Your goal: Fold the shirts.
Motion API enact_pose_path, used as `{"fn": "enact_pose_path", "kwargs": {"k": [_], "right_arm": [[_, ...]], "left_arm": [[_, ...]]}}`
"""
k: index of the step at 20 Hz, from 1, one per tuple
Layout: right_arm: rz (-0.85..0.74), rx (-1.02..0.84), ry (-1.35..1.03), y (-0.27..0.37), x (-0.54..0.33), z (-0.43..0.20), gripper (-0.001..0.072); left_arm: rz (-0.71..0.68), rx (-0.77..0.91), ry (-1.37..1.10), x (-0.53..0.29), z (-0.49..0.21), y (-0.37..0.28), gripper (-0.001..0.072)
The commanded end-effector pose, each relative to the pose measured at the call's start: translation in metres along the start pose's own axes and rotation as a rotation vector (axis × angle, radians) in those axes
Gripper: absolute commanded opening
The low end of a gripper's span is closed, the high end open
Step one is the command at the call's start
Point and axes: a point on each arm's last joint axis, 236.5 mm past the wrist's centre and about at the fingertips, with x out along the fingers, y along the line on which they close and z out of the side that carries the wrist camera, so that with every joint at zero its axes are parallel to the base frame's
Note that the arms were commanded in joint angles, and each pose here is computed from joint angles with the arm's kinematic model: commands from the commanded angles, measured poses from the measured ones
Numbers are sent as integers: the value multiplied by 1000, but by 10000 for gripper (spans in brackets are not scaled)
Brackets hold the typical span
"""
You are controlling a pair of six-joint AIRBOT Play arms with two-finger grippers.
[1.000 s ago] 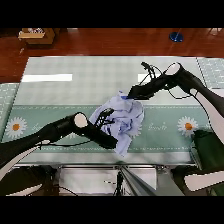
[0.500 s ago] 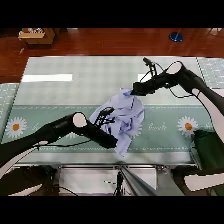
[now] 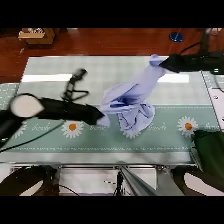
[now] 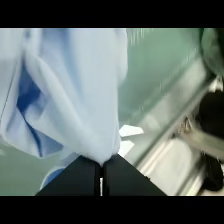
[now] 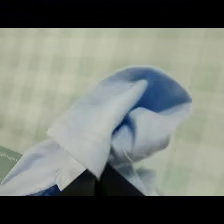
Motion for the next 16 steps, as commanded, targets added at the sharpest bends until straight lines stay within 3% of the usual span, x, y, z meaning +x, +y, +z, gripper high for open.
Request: {"fn": "enact_pose_path", "kwargs": {"k": [1, 6, 16], "right_arm": [[17, -68, -213, 44, -82, 35, 24], [59, -150, -518, 117, -179, 61, 24], [55, -331, -921, 214, -335, 102, 24]], "left_arm": [[147, 95, -315, -109, 70, 0, 19], [301, 262, -650, -241, 134, -40, 20], [285, 465, -977, -370, 151, -148, 20]]}}
